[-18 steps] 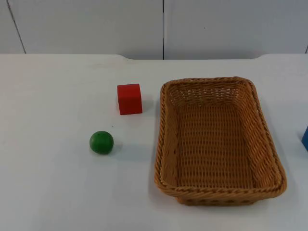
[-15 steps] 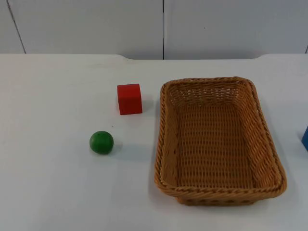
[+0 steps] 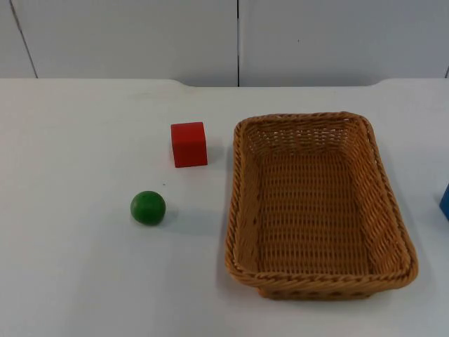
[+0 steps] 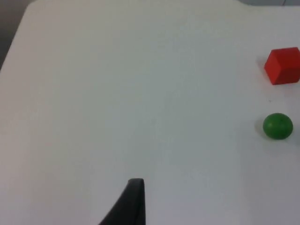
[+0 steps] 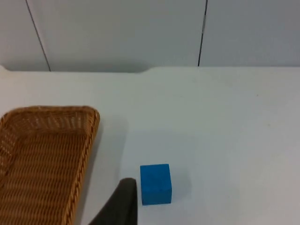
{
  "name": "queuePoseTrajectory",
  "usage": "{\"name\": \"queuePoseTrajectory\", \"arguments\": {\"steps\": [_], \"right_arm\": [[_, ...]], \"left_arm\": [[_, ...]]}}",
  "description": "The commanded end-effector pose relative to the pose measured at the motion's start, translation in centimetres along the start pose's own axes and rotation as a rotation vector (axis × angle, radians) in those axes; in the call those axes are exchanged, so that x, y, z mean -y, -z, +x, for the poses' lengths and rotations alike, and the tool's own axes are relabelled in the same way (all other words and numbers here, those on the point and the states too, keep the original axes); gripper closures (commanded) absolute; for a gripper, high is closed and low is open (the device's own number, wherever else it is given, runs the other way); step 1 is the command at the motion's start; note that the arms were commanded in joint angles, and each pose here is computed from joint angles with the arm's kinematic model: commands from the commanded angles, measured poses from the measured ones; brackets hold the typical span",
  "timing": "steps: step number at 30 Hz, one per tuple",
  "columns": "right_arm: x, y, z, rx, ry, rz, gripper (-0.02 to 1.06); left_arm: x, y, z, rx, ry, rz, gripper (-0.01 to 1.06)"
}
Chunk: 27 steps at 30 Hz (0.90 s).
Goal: Place all geometric objects except the red cube into the basket.
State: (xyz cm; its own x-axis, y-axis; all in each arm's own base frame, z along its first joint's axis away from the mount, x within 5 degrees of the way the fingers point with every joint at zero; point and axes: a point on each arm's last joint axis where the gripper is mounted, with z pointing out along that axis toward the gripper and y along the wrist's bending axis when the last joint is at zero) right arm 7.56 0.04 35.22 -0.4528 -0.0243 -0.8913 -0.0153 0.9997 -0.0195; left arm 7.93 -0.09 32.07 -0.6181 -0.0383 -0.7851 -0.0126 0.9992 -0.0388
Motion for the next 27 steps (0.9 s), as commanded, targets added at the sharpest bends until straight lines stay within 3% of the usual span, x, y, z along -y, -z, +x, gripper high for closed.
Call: {"name": "queuePoseTrajectory", "arguments": {"steps": [1, 4, 11, 16, 23, 27], "right_arm": [[0.1, -1.5, -0.7, -0.028, 0.015, 0.009, 0.01], [0.2, -5.1, -1.1, -0.145, 0.014, 0.005, 0.01], [0.2, -10.0, -0.2, -0.354, 0.013, -0.003, 0.01], [0.1, -11.7, 0.4, -0.435, 0.004, -0.011, 0.01], [0.1, -11.9, 0.6, -0.454, 0.004, -0.011, 0.01], [0.1, -11.9, 0.6, -0.462, 0.001, -0.014, 0.01]], "left_arm": [[0.0, -0.9, -1.2, -0.016, 0.014, 0.001, 0.0], [-0.2, -4.1, -2.7, -0.103, 0.021, -0.003, 0.0], [-0.5, -9.4, -3.0, -0.274, 0.021, -0.005, 0.0], [-0.5, -11.3, -2.7, -0.355, 0.02, 0.01, 0.0], [-0.1, -12.1, -2.6, -0.377, 0.029, 0.052, 0.0], [0.8, -13.1, -3.0, -0.352, 0.066, 0.153, 0.04]]}}
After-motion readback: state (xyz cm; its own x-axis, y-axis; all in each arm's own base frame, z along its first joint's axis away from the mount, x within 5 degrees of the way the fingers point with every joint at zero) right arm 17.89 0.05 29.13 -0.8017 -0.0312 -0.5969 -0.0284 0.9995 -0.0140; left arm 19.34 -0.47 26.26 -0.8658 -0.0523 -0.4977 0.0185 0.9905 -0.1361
